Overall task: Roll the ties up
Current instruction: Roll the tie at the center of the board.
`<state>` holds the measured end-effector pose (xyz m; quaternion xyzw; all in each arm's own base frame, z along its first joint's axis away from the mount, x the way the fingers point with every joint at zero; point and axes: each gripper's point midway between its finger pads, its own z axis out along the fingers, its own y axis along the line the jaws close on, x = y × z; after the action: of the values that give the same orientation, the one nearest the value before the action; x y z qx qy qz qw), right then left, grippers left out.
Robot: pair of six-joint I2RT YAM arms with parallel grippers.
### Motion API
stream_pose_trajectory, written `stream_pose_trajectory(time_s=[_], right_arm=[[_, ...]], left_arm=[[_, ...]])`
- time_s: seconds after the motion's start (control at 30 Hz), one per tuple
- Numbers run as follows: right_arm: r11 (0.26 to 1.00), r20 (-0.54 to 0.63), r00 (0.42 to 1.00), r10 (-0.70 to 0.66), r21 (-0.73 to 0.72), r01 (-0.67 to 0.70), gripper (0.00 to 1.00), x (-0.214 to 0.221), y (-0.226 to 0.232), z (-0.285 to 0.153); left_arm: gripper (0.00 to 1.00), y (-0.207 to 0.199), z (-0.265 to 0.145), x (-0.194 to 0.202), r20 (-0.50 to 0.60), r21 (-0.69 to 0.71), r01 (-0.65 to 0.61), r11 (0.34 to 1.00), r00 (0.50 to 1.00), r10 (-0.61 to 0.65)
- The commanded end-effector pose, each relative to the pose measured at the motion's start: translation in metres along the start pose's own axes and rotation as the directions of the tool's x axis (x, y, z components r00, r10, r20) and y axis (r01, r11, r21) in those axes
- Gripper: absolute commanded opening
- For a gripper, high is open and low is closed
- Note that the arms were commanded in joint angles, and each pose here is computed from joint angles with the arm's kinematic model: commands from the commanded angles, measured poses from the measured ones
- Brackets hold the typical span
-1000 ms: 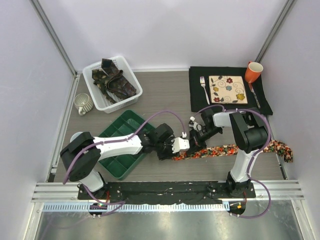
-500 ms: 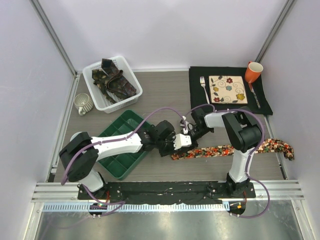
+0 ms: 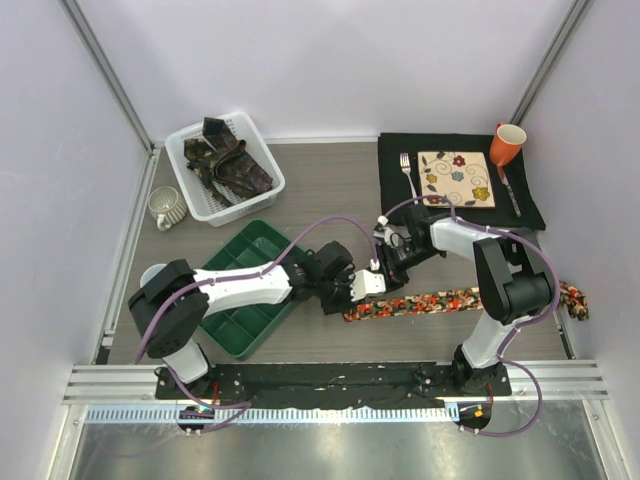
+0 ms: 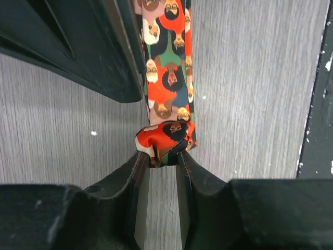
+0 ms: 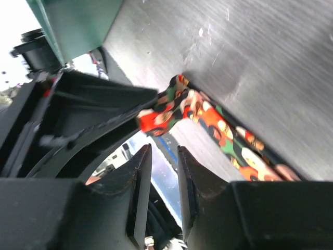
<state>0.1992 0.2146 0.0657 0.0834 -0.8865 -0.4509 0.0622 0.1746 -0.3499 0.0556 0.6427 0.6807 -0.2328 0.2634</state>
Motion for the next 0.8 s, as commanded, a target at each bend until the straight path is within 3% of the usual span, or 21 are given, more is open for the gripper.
stream_pose_trajectory(time_s=[0.0, 0.27, 0.77], right_arm=[[0.996, -0.037, 0.999, 0.034, -0.082, -0.037, 0.33, 0.018, 0.01, -0.012], [0.991, -0.063, 0.997, 0.035, -0.13, -0.043, 0.45, 0.025, 0.012, -0.011], [0.995, -0.099, 0.994, 0.039, -0.084, -0.047, 0.4, 0.022, -0.016, 0.004]], left_arm=[[0.29, 0.005, 0.006, -0.031, 0.079, 0.006, -0.051, 0.999, 0.996, 0.051], [0.31, 0.001, 0.019, -0.041, 0.096, 0.032, -0.072, 0.997, 0.993, 0.069], [0.31, 0.0, 0.032, -0.048, 0.105, 0.04, -0.072, 0.997, 0.992, 0.068]])
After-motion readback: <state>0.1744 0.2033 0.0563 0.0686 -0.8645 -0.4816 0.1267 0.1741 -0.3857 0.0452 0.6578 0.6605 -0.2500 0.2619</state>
